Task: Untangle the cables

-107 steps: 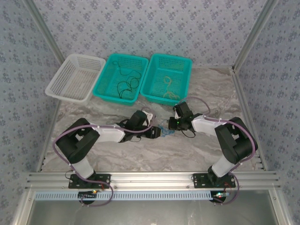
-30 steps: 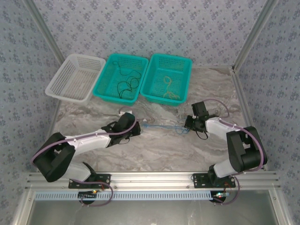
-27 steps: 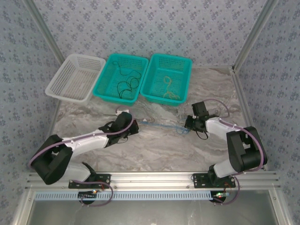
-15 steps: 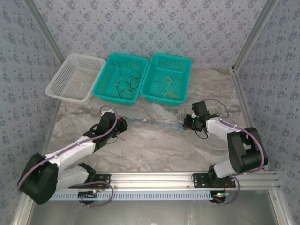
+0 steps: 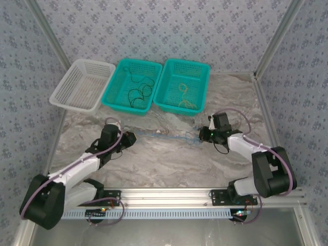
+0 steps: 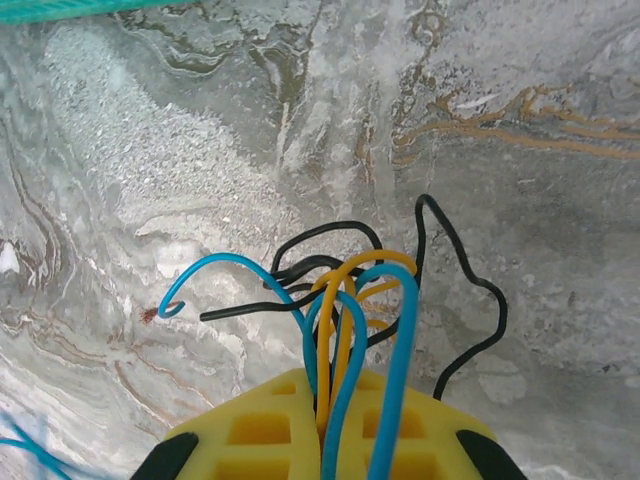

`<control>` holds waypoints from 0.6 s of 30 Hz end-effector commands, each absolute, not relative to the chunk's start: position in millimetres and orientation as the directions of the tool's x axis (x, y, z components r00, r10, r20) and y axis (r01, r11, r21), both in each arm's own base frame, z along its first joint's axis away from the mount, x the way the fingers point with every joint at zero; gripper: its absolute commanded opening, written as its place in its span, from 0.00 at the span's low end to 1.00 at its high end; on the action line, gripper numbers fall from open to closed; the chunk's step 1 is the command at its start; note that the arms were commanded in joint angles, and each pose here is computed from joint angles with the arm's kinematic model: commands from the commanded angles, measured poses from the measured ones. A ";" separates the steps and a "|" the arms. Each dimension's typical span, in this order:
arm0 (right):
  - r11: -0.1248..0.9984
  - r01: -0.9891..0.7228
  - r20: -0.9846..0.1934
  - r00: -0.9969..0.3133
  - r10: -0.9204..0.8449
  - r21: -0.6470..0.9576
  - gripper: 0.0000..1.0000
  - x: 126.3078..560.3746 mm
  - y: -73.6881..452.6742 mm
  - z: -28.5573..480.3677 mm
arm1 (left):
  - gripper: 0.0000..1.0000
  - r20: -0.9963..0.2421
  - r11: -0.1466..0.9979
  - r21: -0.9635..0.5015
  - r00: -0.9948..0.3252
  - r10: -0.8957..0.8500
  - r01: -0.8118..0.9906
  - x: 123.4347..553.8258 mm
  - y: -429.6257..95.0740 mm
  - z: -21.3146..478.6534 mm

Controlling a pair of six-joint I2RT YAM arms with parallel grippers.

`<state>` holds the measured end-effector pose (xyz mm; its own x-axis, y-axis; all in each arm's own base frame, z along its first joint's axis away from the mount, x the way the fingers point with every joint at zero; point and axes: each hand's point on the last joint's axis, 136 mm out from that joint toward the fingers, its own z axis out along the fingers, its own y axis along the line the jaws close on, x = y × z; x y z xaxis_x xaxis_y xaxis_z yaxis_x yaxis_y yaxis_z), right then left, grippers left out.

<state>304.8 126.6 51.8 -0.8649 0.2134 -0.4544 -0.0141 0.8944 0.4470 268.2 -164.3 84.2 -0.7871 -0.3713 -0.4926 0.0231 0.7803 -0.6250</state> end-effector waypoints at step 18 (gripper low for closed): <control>0.761 -0.537 -0.749 -0.654 -0.102 0.365 0.02 281.9 211.2 124.0 | 0.67 -0.705 0.493 -0.575 -0.701 0.106 0.653 259.4 -310.7 155.2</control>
